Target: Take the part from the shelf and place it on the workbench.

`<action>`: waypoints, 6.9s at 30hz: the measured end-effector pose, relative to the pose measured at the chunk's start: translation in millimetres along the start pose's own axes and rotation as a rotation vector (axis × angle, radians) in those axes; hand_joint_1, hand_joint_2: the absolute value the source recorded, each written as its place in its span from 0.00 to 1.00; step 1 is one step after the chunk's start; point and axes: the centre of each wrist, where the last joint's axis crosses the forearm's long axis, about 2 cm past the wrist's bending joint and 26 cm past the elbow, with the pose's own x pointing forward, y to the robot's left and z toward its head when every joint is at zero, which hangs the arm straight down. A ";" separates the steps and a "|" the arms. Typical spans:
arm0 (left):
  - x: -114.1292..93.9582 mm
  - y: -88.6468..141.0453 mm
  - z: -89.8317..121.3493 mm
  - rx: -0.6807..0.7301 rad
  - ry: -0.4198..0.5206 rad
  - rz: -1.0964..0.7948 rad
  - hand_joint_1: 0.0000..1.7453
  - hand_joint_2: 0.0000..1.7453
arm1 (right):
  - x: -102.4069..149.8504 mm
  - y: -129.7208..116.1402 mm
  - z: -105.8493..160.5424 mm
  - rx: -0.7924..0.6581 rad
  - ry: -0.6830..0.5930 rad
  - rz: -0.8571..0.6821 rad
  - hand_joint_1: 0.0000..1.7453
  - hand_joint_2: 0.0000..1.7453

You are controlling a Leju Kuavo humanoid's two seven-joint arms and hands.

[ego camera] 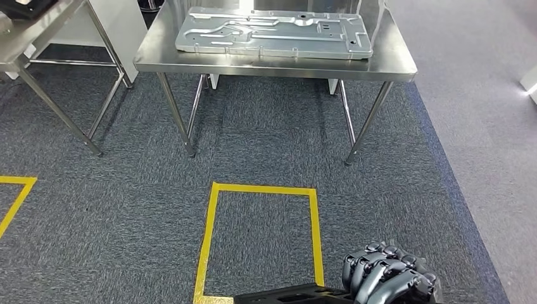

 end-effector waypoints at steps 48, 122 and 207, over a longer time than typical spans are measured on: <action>2.0 3.0 -1.0 -0.013 -0.010 -0.015 0.00 1.00 | -1.2 0.6 0.2 -0.022 0.005 0.032 0.94 1.00; 5.4 -10.2 -0.8 -0.021 -0.011 -0.020 0.00 1.00 | -20.7 -42.0 -22.2 0.066 -0.047 0.096 0.94 1.00; 17.0 -15.5 -4.0 -0.162 -0.148 -0.088 0.00 0.00 | -263.6 -66.5 -129.4 1.036 0.731 1.355 0.00 0.00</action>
